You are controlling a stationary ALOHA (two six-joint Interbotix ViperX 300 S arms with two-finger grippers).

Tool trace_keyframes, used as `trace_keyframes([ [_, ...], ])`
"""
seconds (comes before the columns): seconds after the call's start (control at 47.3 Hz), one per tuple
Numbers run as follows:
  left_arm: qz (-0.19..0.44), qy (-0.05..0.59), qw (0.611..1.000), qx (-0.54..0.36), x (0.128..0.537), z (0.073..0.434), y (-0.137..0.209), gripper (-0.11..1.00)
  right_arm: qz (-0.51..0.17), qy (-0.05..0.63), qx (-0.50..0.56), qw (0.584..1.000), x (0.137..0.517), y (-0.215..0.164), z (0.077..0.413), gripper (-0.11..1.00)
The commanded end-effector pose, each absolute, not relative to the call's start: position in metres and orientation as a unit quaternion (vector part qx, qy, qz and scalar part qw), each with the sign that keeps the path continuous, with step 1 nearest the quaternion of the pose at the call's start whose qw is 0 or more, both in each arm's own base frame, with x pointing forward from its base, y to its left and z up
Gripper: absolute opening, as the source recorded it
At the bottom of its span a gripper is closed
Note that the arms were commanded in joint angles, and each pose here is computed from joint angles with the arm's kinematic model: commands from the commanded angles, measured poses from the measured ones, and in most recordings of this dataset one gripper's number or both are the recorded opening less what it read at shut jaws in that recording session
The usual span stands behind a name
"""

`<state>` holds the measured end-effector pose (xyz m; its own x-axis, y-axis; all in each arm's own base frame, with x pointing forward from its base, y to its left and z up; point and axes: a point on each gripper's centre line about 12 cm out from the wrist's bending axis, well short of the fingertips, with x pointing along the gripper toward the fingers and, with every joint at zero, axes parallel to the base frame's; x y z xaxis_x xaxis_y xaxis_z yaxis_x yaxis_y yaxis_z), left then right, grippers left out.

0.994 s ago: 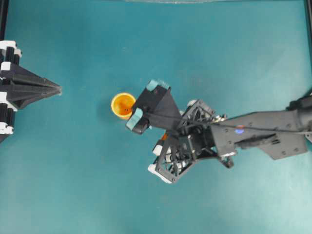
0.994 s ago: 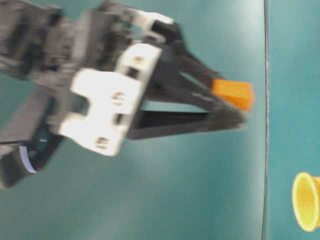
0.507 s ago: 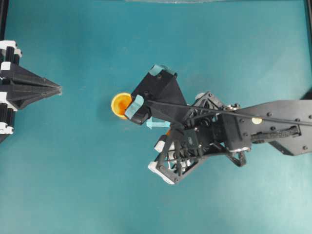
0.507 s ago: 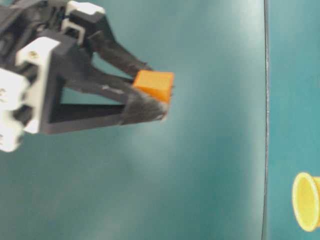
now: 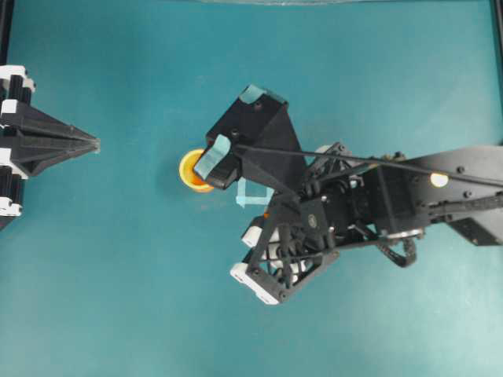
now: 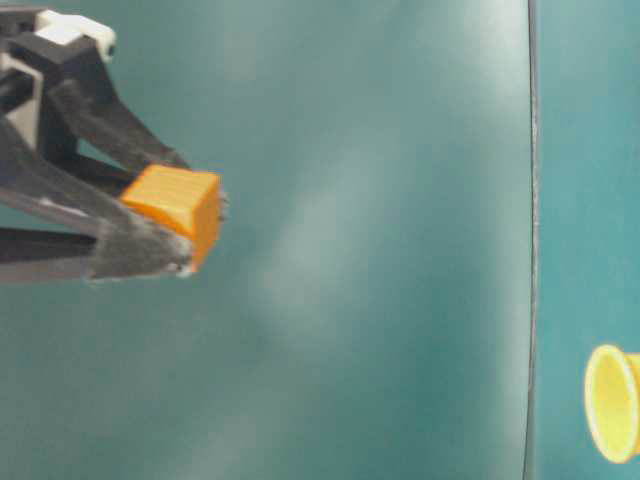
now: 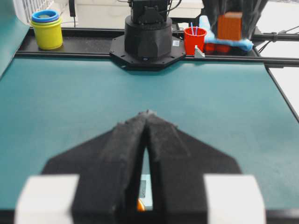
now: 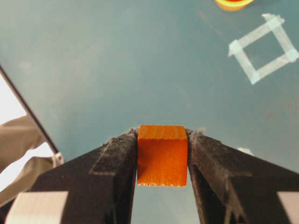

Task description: Lift the orange block with right arm.

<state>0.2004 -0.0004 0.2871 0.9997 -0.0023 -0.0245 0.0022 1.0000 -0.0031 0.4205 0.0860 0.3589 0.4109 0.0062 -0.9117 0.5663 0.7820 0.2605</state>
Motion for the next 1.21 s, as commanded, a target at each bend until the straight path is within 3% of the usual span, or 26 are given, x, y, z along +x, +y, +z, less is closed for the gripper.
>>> trace_keyframes([
  [0.0, -0.002, -0.003, 1.000, -0.001, 0.202, 0.299, -0.001, 0.00, -0.161, 0.489, 0.293, 0.806, 0.410, 0.085, 0.392, 0.40],
  [0.444, -0.001, -0.003, 1.000, 0.000, 0.202, 0.299, 0.000, 0.00, -0.164, 0.492, 0.294, 0.803, 0.404, 0.083, 0.412, 0.40],
  [1.184, -0.001, -0.003, 1.000, 0.001, 0.202, 0.299, 0.000, 0.00, -0.165, 0.494, 0.294, 0.802, 0.403, 0.083, 0.412, 0.40],
])
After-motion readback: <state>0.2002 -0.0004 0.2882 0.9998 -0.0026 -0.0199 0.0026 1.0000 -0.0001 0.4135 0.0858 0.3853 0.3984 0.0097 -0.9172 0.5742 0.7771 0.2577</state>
